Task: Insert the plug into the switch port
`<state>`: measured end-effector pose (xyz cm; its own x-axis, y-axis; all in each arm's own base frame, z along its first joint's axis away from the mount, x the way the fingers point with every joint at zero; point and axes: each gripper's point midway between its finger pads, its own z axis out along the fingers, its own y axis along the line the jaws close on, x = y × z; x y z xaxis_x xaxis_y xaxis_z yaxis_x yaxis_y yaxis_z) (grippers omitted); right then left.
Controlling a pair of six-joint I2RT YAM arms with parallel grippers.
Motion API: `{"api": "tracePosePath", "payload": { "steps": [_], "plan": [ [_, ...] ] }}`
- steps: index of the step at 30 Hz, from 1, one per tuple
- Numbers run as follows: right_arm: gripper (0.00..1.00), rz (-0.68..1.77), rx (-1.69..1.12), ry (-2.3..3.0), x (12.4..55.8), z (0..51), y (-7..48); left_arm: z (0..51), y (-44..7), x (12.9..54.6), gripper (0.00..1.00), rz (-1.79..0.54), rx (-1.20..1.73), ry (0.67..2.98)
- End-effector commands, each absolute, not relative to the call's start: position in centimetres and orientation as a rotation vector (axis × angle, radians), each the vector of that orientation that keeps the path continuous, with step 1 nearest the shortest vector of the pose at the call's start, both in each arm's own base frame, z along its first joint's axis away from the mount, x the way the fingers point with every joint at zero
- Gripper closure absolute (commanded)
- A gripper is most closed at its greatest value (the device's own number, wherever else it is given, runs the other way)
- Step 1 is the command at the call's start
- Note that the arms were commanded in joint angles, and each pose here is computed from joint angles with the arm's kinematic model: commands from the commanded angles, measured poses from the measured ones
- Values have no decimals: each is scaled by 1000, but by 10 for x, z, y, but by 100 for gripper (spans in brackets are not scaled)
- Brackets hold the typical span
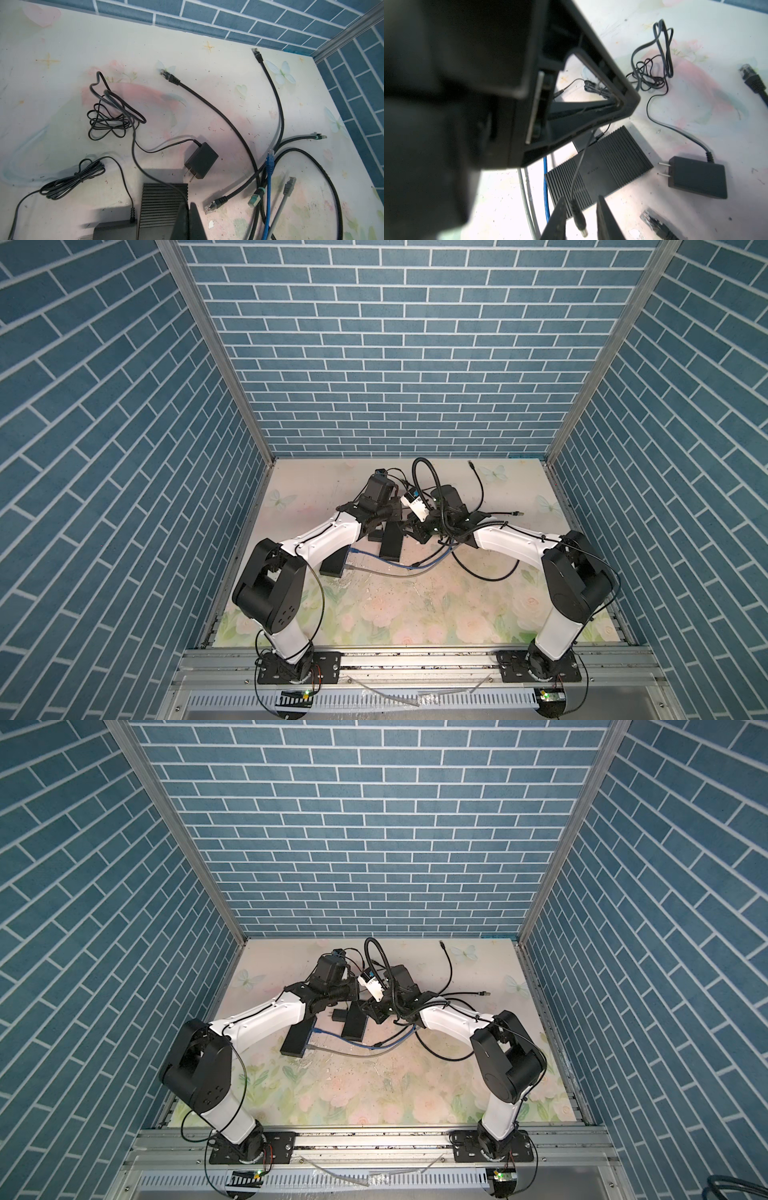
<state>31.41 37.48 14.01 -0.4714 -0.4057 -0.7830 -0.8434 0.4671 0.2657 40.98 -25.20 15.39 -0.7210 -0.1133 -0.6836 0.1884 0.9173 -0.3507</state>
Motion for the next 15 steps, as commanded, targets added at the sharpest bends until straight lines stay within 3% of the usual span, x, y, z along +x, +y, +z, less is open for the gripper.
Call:
{"api": "tracePosePath", "payload": {
  "steps": [1,15],
  "plan": [
    [76,903,-1050,1998,306,142,385,161,-268,407,100,-607,107,2280],
    [82,878,-1033,1997,300,138,374,167,-266,406,100,-663,95,2261]
  ]
}}
